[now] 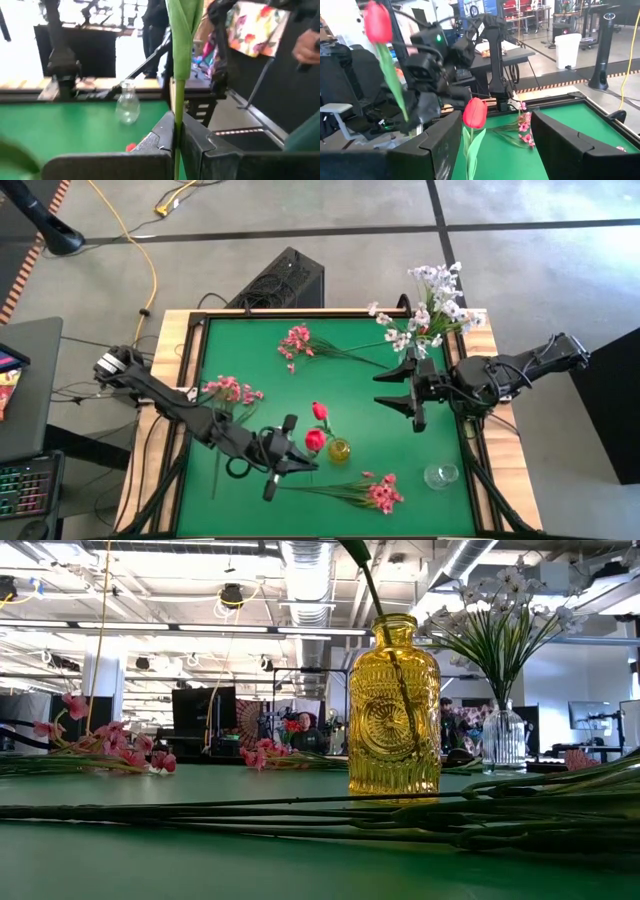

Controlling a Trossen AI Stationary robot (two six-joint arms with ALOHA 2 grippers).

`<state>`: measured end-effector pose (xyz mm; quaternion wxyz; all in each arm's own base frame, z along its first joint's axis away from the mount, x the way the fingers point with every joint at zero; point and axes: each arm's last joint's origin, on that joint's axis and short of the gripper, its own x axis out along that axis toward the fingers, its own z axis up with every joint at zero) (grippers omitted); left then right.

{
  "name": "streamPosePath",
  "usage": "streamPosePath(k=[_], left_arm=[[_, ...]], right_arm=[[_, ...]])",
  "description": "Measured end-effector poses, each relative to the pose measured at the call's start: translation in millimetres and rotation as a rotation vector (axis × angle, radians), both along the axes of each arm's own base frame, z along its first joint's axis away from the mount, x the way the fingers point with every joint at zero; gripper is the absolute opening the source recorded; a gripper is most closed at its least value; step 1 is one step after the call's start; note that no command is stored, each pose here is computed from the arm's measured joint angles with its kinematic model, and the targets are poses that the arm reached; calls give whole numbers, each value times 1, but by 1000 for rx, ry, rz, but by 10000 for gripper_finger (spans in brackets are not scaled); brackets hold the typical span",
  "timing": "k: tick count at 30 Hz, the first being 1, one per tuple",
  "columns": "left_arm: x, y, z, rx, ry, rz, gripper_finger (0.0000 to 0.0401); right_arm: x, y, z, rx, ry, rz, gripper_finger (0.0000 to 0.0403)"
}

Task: Sort flowers into vase by color
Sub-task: Put the bottom red tulip into the yellow vase

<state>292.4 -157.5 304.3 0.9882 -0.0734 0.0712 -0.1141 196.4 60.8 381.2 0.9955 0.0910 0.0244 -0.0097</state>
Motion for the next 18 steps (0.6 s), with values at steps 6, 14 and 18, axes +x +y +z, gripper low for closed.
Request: streamPosePath(k=[6,14,18], left_arm=[[-3,6,-20,34,50,121,0],[2,16,-26,89,99,98,0],[6,24,-24,120,67,114,0]], right_arm=[[0,0,0,0,0,0,265],[0,0,0,0,0,0,265],[0,0,0,1,-1,0,265]])
